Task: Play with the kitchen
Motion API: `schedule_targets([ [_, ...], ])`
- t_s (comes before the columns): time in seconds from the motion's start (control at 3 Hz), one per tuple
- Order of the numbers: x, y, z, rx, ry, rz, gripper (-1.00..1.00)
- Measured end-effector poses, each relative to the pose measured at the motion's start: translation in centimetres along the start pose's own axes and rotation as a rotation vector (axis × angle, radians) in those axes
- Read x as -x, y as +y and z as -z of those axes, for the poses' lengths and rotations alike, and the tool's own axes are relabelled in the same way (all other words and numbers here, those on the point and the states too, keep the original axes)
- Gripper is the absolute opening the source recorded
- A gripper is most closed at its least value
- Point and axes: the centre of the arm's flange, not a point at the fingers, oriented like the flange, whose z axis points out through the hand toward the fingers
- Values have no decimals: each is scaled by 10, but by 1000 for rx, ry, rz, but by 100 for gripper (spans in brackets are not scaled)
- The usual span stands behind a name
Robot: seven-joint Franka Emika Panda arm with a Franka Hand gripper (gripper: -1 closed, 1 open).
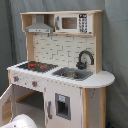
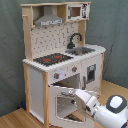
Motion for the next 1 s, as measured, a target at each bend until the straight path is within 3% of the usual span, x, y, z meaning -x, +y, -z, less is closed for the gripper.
schedule_targets([
  [0.67, 26, -17, -6, -21, -50, -176, 100],
  [1.0, 51, -25, -6, -31, -95, -237, 100],
])
